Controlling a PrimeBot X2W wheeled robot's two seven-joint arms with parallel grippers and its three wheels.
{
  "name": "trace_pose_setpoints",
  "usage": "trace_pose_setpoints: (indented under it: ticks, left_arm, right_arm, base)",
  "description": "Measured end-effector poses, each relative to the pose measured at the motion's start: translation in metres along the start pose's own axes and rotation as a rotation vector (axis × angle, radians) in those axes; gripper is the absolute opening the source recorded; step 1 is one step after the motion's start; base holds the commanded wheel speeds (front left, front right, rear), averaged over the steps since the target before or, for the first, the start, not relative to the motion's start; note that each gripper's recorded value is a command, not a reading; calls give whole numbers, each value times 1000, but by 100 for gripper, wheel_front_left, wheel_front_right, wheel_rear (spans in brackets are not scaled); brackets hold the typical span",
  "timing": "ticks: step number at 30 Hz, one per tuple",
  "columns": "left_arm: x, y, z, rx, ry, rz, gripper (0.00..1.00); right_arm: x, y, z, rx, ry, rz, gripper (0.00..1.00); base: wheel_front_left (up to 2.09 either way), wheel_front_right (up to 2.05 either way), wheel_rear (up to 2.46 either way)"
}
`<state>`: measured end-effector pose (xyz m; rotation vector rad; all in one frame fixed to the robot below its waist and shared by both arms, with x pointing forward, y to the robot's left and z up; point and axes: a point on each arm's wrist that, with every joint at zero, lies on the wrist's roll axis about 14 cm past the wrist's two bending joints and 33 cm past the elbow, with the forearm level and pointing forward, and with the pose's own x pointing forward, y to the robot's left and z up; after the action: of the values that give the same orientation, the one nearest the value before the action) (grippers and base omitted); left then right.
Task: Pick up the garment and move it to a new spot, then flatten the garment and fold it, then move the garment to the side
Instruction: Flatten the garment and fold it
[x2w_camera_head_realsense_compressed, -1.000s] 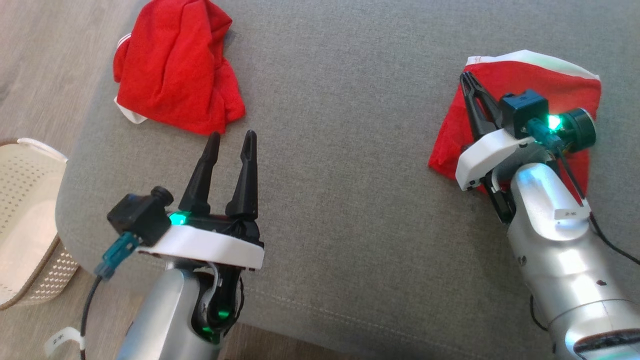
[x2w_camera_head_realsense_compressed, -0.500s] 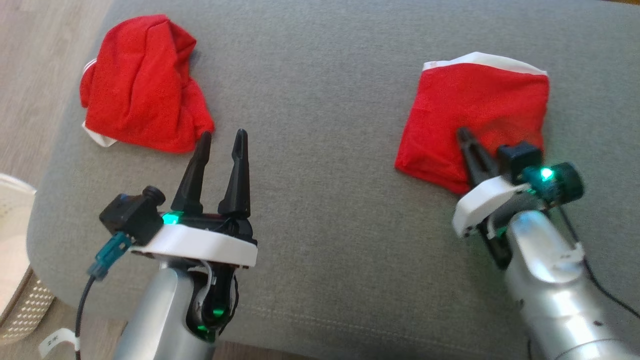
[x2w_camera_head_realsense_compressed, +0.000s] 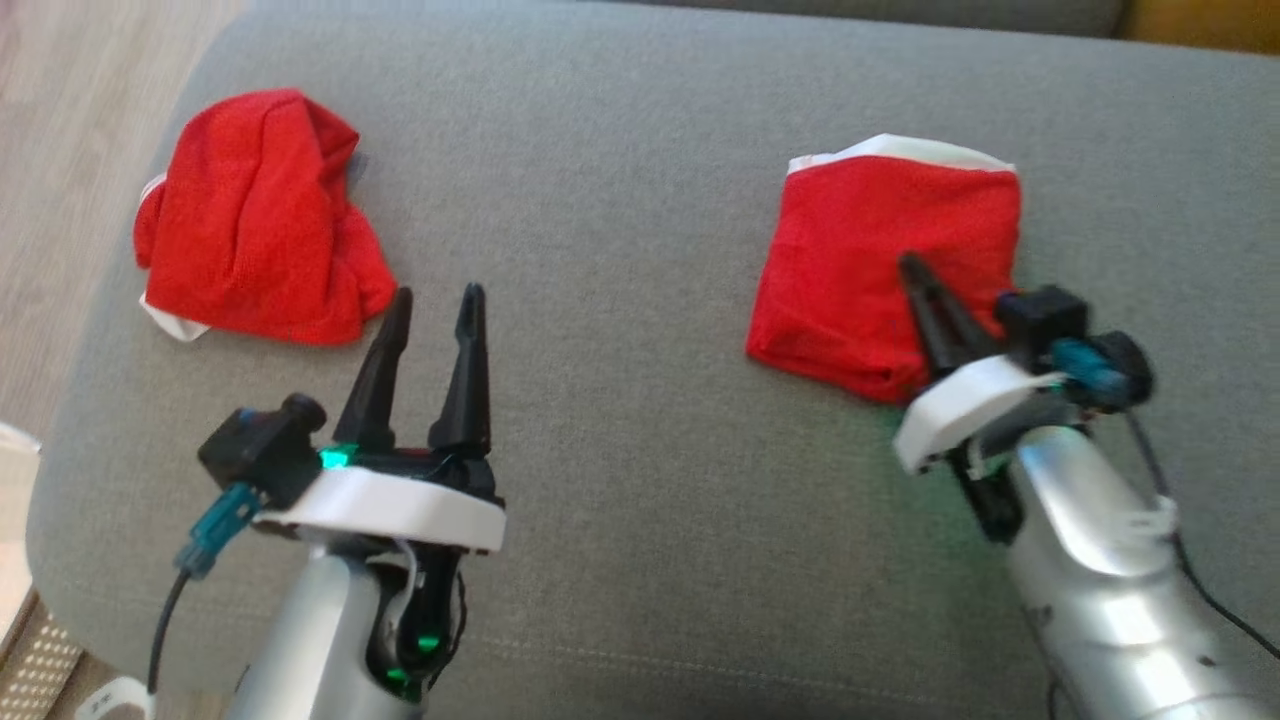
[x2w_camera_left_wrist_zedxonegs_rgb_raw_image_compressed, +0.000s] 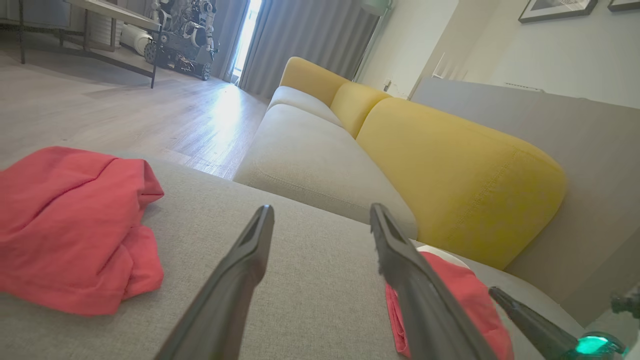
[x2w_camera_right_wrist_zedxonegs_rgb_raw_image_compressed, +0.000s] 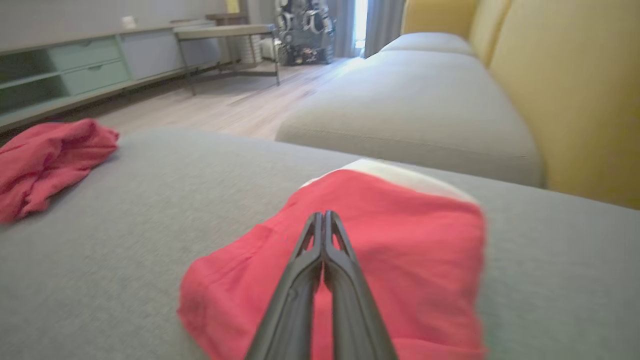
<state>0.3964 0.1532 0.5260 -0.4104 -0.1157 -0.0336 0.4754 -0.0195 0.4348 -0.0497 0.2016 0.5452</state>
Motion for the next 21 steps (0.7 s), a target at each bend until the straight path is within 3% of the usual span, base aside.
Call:
trace_pose_setpoints:
  ticks: [10,20,21]
  left_arm:
    - [-8,-10,14,-9,-42,-24,100]
    - [-15,-23,5,-3,-19,-57,100]
    - [-17,-23,2,-2,-8,-56,100]
  right_arm:
    - [-72,-73,38,-9,-178,-273,0]
    - [-140,-89,43,-22,-255,-426,0]
    - [-147,-88,40,-19,-255,-434,60]
  base:
    - [0,0,0]
    - [0,0,0]
    - [0,0,0]
